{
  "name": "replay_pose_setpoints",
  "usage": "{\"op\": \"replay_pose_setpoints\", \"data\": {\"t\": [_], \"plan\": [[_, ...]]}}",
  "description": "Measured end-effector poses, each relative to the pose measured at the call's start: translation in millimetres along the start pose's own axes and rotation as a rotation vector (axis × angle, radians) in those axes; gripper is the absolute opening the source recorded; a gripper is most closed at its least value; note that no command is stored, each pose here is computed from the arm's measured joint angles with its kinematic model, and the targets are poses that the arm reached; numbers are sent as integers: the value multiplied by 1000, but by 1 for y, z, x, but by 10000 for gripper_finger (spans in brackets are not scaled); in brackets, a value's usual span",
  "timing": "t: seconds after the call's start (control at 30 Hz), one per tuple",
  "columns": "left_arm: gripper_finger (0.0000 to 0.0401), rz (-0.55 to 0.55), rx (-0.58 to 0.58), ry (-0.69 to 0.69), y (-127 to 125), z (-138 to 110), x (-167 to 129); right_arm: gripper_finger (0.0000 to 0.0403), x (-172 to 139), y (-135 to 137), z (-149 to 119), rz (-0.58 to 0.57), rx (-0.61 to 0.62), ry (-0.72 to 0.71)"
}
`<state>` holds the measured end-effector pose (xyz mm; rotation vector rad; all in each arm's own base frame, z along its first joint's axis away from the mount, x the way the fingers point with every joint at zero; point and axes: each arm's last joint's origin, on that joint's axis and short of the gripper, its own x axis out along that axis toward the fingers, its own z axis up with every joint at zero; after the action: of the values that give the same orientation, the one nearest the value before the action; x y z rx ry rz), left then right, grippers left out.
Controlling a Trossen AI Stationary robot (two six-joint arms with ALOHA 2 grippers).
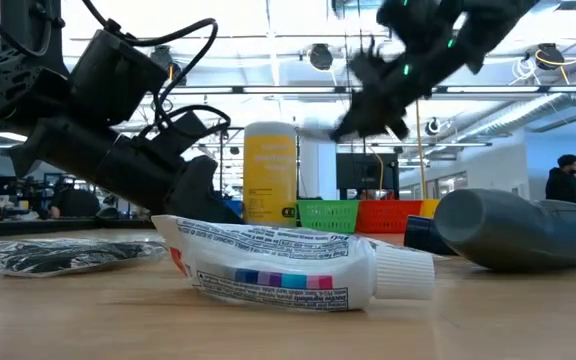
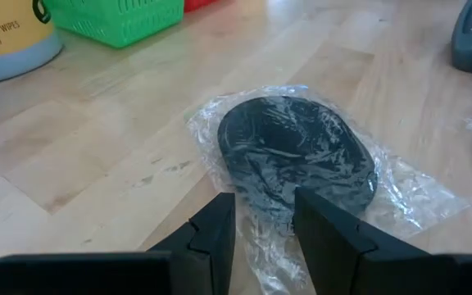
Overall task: Pick & Place Travel size toiletries
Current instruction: Put the toothpaste into the green basket
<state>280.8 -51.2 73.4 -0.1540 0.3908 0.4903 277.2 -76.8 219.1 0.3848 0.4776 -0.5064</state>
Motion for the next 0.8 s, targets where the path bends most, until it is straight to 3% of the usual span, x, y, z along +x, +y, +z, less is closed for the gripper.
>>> {"op": "replay_pose_setpoints", "data": {"t": [0.13,0.27,0.53,0.67,0.8], "plan": [[127,2,3,-1,0,0,0,65,19,-53,1,-167,197,57],[127,15,10,-3,4,2,3,71,37,-83,11,-148,305,25],[127,35,1,-5,9,4,6,63,81,-90,37,-208,309,44],[127,24,-7,-1,8,3,6,71,100,-90,34,-279,295,146],[127,2,-15,7,7,3,5,72,111,-91,31,-323,284,155]]}}
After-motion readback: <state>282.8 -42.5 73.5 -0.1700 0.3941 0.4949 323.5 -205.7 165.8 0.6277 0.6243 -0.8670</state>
